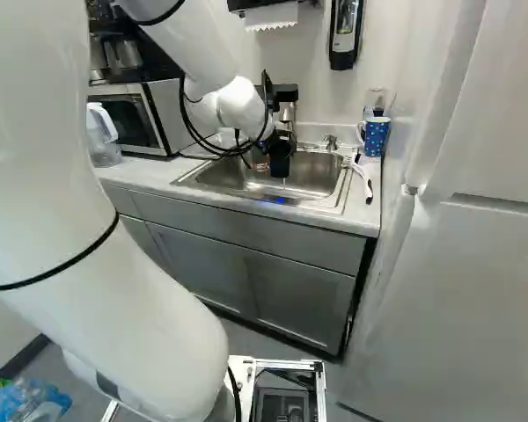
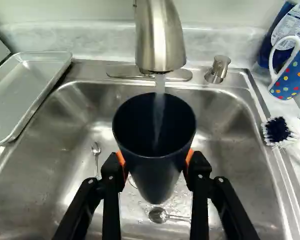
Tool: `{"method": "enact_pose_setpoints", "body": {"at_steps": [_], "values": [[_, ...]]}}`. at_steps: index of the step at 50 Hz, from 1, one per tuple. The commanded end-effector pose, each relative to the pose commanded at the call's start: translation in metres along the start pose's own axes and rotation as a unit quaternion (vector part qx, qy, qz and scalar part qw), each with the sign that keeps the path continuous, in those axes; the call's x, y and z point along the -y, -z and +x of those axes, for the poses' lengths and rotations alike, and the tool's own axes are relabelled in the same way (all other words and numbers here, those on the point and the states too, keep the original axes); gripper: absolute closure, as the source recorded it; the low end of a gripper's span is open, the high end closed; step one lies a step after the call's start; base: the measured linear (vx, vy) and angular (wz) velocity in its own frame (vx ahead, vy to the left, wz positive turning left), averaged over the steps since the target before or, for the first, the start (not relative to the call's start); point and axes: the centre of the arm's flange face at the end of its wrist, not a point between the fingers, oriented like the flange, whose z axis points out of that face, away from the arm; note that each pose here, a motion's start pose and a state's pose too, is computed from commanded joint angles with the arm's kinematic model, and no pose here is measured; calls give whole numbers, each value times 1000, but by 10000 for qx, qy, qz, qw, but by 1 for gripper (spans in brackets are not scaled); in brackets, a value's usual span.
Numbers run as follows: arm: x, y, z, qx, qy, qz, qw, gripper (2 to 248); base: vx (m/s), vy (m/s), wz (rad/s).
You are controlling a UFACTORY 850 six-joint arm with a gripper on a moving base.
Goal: Rinse the cup and place it in the tray
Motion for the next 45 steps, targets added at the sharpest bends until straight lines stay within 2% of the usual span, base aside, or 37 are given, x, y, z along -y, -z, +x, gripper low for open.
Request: {"method": "enact_pose_setpoints", "body": {"at_steps": [12,30,45], "values": [[-6,-6,5,-1,-39,-49,10000,126,0,0,0],[-6,-12,2,1,-40,-51,10000,126,0,0,0],[-7,-25,-2,-171,-39,-52,9998,126,0,0,0]]}}
